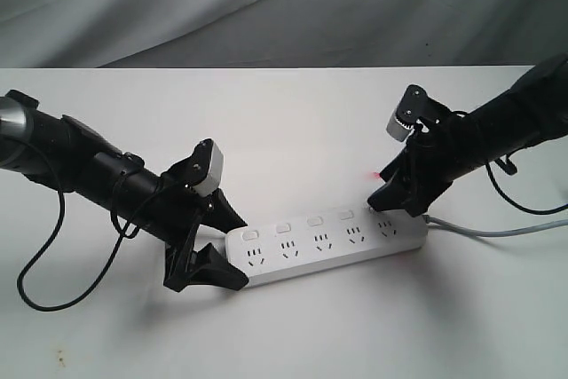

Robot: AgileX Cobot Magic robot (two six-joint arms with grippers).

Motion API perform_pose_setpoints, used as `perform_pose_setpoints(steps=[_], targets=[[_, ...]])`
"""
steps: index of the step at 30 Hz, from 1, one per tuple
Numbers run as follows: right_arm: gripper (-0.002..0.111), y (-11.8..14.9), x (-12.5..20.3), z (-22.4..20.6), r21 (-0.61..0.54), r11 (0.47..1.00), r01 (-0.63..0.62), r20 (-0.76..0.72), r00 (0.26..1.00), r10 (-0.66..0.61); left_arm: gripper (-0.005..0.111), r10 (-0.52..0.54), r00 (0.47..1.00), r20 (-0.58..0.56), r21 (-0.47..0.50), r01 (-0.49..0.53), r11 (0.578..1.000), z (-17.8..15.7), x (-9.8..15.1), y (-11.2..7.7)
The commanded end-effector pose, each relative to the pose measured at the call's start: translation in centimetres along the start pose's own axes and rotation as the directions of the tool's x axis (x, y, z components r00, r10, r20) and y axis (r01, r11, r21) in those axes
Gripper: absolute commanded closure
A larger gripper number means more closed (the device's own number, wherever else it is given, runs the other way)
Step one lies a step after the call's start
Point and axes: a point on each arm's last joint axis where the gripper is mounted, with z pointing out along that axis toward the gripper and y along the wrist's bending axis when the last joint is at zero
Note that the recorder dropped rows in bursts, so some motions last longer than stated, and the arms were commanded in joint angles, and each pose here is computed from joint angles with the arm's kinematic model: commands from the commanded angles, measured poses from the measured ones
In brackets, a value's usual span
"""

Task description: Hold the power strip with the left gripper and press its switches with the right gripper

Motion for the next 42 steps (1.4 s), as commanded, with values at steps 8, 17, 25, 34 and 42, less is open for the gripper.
perform_pose_setpoints(steps=[8, 17, 25, 34, 42], targets=[[0.052, 0.0, -1.9, -2.2, 0.099, 0.995, 0.008, 0.097, 0.995, -0.018, 0.077, 0.001, 1.0, -0.013, -0.001, -0.001, 1.0, 0.2, 0.1, -0.1], [0.052, 2.1, -8.5, -16.4, 0.582, 0.787, -0.205, 0.383, 0.923, -0.044, 0.077, 0.001, 1.0, -0.013, -0.001, -0.001, 1.0, 0.2, 0.1, -0.1], [0.052, 8.0, -10.9, -25.4, 0.651, 0.689, -0.319, 0.569, 0.806, -0.164, 0.077, 0.001, 1.0, -0.013, -0.001, -0.001, 1.0, 0.2, 0.1, -0.1], [0.08, 15.3, -11.4, -31.9, 0.547, 0.718, -0.431, 0.753, 0.628, -0.197, 0.077, 0.001, 1.0, -0.013, -0.001, -0.001, 1.0, 0.2, 0.1, -0.1], [0.108, 20.2, -10.8, -35.3, 0.564, 0.711, -0.42, 0.783, 0.545, -0.3, 0.077, 0.001, 1.0, -0.013, -0.001, -0.001, 1.0, 0.2, 0.1, -0.1]])
